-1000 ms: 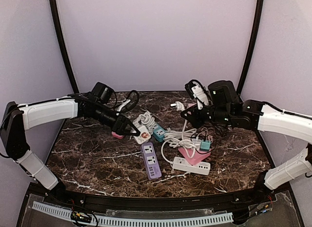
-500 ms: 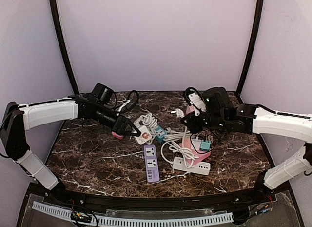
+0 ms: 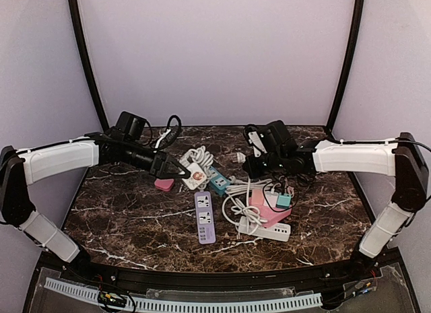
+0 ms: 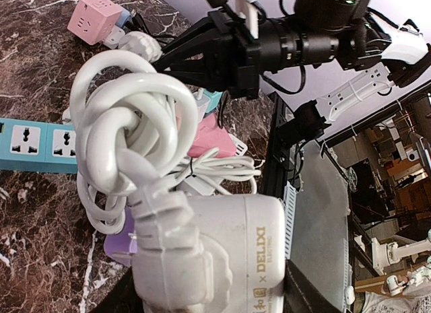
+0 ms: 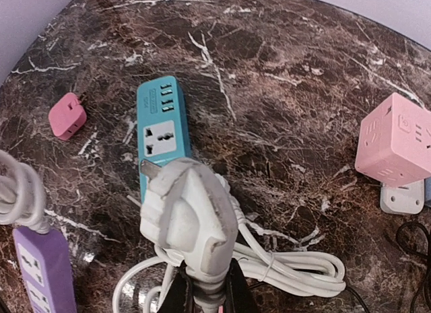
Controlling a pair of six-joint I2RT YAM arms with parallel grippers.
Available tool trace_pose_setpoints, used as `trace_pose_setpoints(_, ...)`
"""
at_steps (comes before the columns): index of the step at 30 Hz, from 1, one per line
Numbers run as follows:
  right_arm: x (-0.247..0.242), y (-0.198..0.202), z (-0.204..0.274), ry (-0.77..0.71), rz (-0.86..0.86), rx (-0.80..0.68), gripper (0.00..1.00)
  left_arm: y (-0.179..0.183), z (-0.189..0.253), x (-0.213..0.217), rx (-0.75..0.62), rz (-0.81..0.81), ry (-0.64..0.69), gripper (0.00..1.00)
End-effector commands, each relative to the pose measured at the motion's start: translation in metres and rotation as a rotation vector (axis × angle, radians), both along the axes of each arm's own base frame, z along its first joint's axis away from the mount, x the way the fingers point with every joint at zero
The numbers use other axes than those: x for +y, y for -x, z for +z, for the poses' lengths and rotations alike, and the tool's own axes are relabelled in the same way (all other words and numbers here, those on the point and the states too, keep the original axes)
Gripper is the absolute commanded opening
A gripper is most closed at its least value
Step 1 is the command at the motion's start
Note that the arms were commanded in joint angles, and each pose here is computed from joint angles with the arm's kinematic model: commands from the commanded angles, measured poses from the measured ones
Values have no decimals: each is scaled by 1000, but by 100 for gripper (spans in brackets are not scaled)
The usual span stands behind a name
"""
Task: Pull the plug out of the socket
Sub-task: Place the plug at the center of the board.
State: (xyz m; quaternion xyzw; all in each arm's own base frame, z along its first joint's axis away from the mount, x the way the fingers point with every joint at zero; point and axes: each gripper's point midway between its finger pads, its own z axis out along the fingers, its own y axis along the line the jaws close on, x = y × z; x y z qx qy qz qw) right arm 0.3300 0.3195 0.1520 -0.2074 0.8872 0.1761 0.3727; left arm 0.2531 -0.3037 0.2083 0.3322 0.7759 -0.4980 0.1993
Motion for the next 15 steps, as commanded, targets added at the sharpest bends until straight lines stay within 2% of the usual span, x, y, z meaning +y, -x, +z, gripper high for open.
trace_pose_setpoints(1, 2, -18, -9, -46, -13, 45, 8, 2, 33, -1, -104, -20, 83, 1)
trace_pose_setpoints(3, 1, -21, -12, -44, -17, 50, 25, 1, 33, 0, -107, -15, 78, 1)
trace_pose_setpoints(8, -3, -21, -2, -55, -13, 13, 50, -2, 31, 1, -112, 8, 62, 1)
trace_pose_setpoints(15, -8, -3, 31, -121, 69, -94, 69, -12, 29, 4, -125, 72, 47, 1)
